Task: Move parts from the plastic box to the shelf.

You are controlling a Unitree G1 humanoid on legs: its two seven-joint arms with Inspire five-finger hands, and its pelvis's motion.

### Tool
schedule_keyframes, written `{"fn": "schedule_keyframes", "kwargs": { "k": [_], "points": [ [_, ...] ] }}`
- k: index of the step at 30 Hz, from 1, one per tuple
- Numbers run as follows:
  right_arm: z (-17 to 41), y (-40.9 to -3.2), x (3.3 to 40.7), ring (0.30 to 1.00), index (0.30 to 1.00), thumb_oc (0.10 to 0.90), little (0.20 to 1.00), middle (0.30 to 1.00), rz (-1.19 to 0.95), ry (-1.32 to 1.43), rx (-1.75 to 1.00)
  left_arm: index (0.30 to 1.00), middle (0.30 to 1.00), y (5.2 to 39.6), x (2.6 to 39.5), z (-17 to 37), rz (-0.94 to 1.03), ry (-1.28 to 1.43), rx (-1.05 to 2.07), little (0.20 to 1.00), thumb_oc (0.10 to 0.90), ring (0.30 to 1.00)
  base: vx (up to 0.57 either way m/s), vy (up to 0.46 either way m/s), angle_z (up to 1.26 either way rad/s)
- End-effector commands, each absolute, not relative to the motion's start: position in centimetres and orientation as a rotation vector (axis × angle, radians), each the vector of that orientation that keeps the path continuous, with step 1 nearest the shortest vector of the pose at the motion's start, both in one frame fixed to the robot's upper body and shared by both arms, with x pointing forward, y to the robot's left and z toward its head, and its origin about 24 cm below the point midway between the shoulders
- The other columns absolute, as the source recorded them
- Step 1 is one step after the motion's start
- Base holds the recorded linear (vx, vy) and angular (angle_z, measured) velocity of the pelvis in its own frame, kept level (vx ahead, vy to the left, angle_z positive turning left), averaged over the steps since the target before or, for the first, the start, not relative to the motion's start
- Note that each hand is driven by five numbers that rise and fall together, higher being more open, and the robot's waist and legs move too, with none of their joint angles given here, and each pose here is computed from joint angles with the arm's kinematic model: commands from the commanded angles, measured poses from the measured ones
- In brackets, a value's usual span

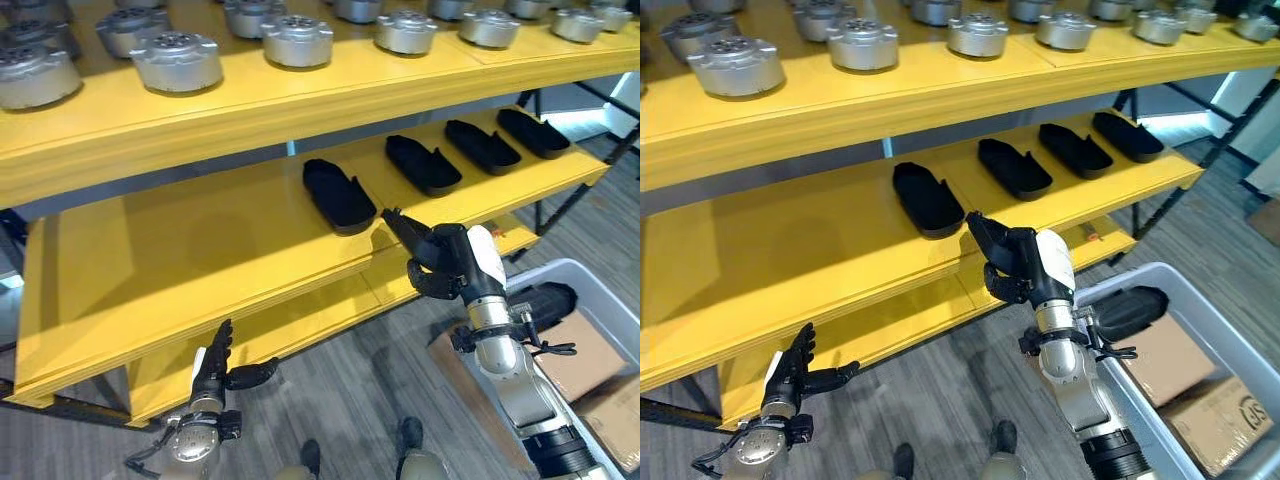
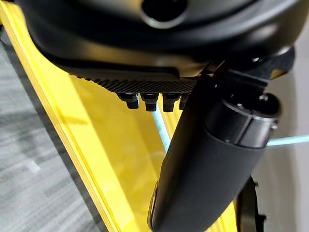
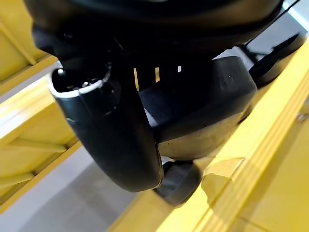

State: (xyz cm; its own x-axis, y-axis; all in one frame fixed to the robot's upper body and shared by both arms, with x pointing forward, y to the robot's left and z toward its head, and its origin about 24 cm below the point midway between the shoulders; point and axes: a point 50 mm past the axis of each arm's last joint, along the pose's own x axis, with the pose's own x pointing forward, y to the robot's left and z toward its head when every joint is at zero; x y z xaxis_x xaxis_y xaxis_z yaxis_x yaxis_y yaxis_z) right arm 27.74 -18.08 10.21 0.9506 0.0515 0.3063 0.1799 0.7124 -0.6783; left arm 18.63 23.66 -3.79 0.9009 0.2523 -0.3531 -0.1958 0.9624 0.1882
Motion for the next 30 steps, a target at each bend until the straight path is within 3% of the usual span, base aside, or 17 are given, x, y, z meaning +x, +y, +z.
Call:
{"fn": "schedule_keyframes", "kwargs": {
  "k": [1, 6, 20, 30],
  "points": [
    [20.5, -18.3, 28.6, 0.300, 0.300, 0.400, 0.300, 0.300, -0.252, -0.773, -0.739, 1.000, 1.000, 23.7, 21.8, 1.6, 0.191, 0.098, 0.219, 1.000, 0.900, 1.000, 0.11, -0.102, 0.41],
    [20.4, -18.6, 28.4, 0.300, 0.300, 0.400, 0.300, 0.300, -0.240, -0.768, -0.758, 1.000, 1.000, 23.6, 21.8, 1.3, 0.198, 0.110, 0.211, 1.000, 0.900, 1.000, 0.15, -0.136, 0.63],
    [22.1, -17.6, 27.7, 0.300, 0.300, 0.400, 0.300, 0.300, -0.204, -0.871, -0.704, 1.000, 1.000, 22.9, 21.3, 0.7, 0.207, 0.133, 0.125, 1.000, 0.900, 1.000, 0.08, -0.129, 0.01],
    [24.8, -14.4, 28.3, 0.300, 0.300, 0.400, 0.300, 0.300, -0.107, -1.005, -0.694, 1.000, 1.000, 23.0, 21.1, 0.8, 0.211, 0.127, 0.113, 1.000, 0.900, 1.000, 0.02, -0.066, 0.04]
  ]
}}
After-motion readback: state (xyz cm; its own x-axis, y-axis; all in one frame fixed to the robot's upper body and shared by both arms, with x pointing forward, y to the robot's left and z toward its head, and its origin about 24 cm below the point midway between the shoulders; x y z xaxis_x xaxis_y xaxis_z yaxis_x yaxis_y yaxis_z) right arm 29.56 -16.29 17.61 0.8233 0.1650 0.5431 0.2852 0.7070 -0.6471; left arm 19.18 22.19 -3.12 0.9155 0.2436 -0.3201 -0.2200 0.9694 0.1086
